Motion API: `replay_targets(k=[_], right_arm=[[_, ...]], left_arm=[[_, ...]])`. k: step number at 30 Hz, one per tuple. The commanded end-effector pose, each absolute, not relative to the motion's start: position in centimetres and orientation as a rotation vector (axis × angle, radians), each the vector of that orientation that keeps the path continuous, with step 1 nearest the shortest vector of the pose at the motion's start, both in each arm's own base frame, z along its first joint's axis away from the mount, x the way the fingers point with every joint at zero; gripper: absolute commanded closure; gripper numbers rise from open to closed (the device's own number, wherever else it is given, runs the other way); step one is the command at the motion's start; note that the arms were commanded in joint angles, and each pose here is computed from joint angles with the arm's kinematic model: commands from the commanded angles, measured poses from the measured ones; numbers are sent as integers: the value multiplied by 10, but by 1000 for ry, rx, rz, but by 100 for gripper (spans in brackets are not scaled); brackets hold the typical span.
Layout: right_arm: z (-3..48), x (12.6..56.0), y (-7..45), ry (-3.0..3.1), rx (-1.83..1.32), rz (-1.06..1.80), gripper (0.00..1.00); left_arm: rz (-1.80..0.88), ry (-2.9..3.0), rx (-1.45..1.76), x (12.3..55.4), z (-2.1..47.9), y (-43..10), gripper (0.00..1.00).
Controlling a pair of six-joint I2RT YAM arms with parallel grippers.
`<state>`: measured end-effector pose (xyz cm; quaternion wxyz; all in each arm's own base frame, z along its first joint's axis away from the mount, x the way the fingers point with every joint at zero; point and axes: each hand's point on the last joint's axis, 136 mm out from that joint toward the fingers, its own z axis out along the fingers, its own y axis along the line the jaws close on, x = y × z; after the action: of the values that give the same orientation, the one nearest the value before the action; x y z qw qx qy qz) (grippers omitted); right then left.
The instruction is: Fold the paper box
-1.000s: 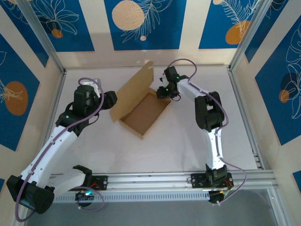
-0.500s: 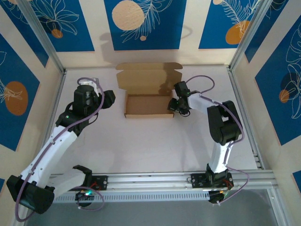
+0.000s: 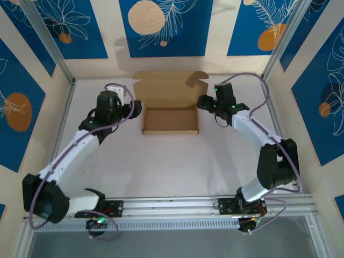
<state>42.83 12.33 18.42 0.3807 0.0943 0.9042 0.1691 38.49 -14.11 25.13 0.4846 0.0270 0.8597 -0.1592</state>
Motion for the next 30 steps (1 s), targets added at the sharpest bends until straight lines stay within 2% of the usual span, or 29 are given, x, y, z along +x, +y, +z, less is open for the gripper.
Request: replay_targets(k=[1, 8, 12, 15, 23, 30], right_arm=[[220, 453, 120, 2187, 63, 443, 23], [230, 469, 137, 2084, -325, 494, 21], [223, 481, 131, 2087, -367, 442, 16], [218, 487, 134, 2091, -421, 427, 13], [204, 511, 130, 2137, -452, 414, 14], [202, 517, 140, 2142, -503, 472, 14]], left_arm=[[-427, 1916, 194, 417, 282, -150, 20], [-393, 1876, 236, 469, 259, -124, 16], [-483, 1922, 275, 493, 237, -123, 16], [-543, 1876, 301, 507, 238, -128, 14], [-658, 1804, 366, 535, 243, -144, 15], [-738, 1835, 377, 542, 229, -153, 21]])
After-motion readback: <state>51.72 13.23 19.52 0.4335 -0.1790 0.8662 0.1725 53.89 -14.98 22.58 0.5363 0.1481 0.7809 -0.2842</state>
